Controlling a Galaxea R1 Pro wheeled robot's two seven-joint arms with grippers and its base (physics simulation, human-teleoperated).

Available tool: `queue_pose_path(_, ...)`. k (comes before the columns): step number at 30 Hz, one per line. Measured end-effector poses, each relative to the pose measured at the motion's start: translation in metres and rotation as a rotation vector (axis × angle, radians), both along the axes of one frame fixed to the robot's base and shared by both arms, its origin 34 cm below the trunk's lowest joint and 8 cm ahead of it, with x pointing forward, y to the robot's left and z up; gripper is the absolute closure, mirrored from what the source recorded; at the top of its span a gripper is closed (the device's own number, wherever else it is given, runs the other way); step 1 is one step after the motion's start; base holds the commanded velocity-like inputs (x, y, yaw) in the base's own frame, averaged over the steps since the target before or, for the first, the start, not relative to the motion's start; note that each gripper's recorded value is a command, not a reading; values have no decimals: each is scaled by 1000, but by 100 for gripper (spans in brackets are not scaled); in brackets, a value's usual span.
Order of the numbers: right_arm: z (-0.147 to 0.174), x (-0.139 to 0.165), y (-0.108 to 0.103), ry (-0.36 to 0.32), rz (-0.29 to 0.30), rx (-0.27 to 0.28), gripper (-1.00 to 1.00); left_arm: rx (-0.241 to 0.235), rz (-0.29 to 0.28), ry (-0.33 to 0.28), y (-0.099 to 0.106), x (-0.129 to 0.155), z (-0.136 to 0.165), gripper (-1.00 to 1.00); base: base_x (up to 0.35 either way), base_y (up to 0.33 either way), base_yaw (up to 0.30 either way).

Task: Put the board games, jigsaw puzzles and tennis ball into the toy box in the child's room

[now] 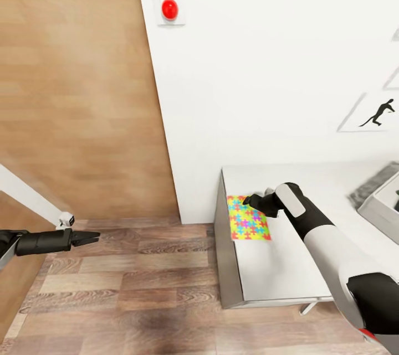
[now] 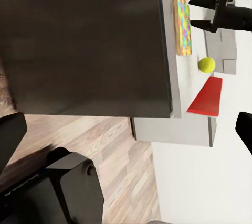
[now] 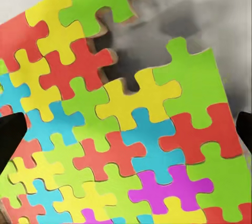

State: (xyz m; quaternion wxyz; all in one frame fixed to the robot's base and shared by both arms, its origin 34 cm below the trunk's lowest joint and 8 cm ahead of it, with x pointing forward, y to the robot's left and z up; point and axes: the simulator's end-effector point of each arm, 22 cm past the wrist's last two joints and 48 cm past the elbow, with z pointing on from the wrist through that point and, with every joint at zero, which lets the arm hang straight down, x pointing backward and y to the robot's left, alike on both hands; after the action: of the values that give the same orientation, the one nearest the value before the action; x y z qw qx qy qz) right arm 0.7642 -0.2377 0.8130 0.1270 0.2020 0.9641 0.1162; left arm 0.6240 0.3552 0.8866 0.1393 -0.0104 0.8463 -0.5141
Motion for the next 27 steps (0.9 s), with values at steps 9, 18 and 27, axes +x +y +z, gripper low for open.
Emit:
queue_pose_path(9, 0, 0, 6, -1, 5, 6, -100, 0, 0, -1, 1, 0, 0, -100, -29, 55, 0)
queue_pose_path(18, 0, 0, 6, -1, 5, 6, -100, 0, 0, -1, 1, 0, 0, -100, -2, 4, 0)
queue_pose_path(27, 0, 0, 5, -1, 5, 6, -100, 0, 0, -1, 1, 0, 0, -100, 0, 86, 0)
